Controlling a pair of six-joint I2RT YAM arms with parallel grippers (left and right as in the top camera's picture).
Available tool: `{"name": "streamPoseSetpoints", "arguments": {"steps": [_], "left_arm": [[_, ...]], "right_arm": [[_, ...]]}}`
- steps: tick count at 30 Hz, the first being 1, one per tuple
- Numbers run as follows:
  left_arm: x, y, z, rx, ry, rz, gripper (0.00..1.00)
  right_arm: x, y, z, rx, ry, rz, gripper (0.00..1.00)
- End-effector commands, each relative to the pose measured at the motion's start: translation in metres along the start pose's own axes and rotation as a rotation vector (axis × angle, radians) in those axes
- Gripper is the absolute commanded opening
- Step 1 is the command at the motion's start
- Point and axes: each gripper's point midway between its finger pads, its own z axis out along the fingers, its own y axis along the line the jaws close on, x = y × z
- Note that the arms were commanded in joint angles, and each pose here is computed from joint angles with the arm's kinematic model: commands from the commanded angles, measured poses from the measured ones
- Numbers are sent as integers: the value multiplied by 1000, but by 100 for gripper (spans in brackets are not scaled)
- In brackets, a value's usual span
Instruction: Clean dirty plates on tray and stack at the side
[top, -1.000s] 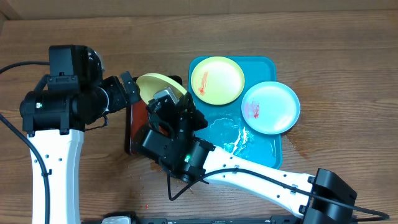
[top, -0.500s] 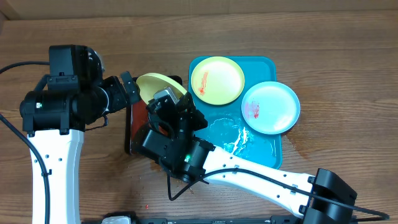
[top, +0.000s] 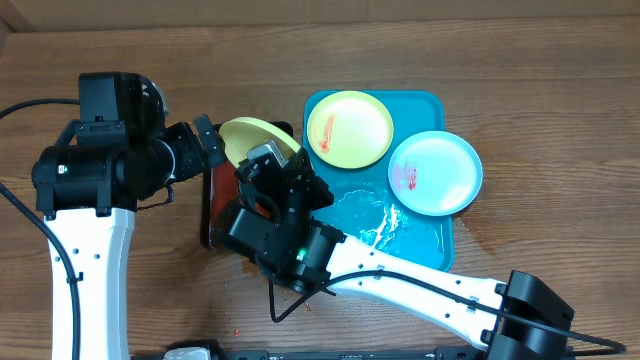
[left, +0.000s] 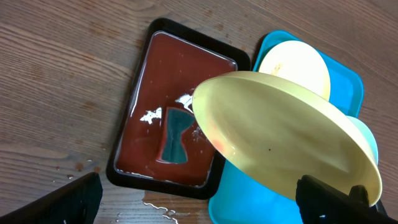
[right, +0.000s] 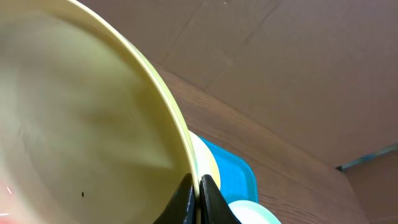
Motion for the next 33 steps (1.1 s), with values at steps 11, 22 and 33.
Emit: {"name": "streamPoseSetpoints", "arguments": {"steps": [11,22,33], "left_arm": [[-5,2,-2,-10,-12,26,100],[-5,2,-2,-10,-11,26,100],[-5,2,-2,-11,-11,26,100]], "right_arm": [[28,3,43,-398,376,493,4],[55,-185,96,-421,545,962,4],[290,-322,120,135,1007,1309,4]]}}
